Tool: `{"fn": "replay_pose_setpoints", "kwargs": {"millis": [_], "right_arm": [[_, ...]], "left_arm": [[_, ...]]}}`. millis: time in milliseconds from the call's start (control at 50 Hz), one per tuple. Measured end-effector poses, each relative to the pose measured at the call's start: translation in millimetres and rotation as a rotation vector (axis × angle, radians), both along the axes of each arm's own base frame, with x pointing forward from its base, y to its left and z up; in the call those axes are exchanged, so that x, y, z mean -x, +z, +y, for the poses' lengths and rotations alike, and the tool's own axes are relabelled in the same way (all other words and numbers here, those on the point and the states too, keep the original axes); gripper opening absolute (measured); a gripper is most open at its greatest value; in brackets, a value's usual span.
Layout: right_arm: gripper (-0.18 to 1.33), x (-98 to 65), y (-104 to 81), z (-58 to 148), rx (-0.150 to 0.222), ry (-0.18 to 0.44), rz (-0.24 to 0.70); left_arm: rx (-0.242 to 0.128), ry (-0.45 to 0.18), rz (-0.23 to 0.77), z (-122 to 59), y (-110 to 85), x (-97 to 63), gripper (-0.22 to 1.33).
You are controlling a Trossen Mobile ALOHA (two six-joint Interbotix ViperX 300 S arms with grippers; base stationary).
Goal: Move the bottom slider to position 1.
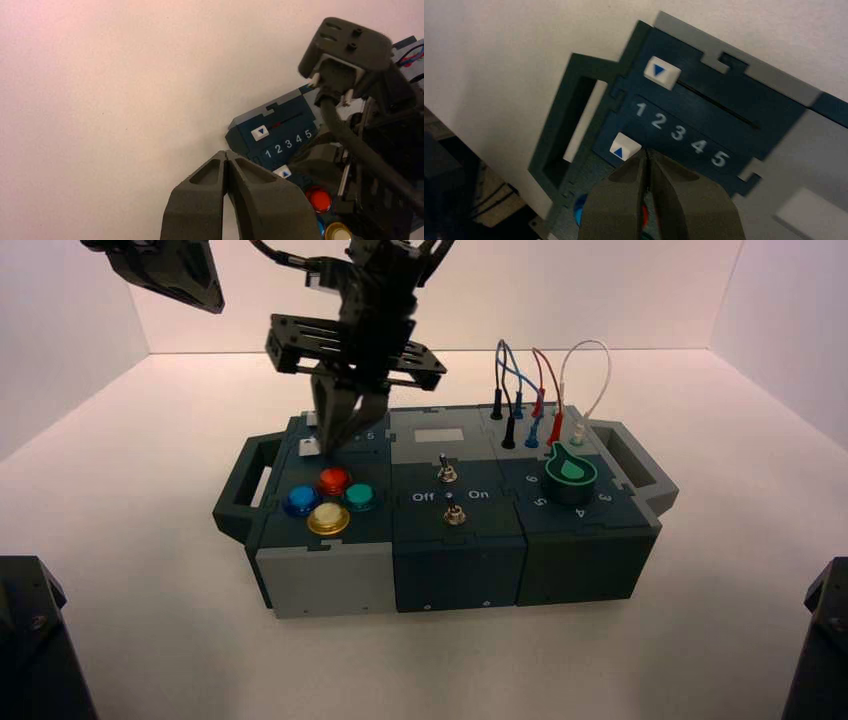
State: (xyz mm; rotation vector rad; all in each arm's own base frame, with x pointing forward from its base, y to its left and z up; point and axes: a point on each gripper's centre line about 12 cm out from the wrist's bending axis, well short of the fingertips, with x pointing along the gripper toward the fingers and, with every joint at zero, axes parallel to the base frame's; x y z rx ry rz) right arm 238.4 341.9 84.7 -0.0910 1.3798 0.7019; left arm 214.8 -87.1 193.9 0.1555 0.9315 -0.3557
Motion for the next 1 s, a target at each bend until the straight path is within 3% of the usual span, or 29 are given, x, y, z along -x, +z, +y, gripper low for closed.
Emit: {"fn": "replay_pose_setpoints", "kwargs": {"millis": [520,680,1000], "right_arm": [[-0.15,3.3,-2.0,-2.9,0.006,0.0,0.007],[-0.15,21.0,-1.2,-11.8,0.025,0.038,0.007],[-0.15,25.9,1.2,-23.5,0.042,0.051,-0.005]], "left_arm": [[0.0,0.002,0.0,0.4,0.0,-0.2,-0.16],[0.0,0.004,-0.002,0.7,0.1,-0.4,-0.16],[-0.007,0.019,0.015,3.9,-4.2,-3.0,-0.16]]}}
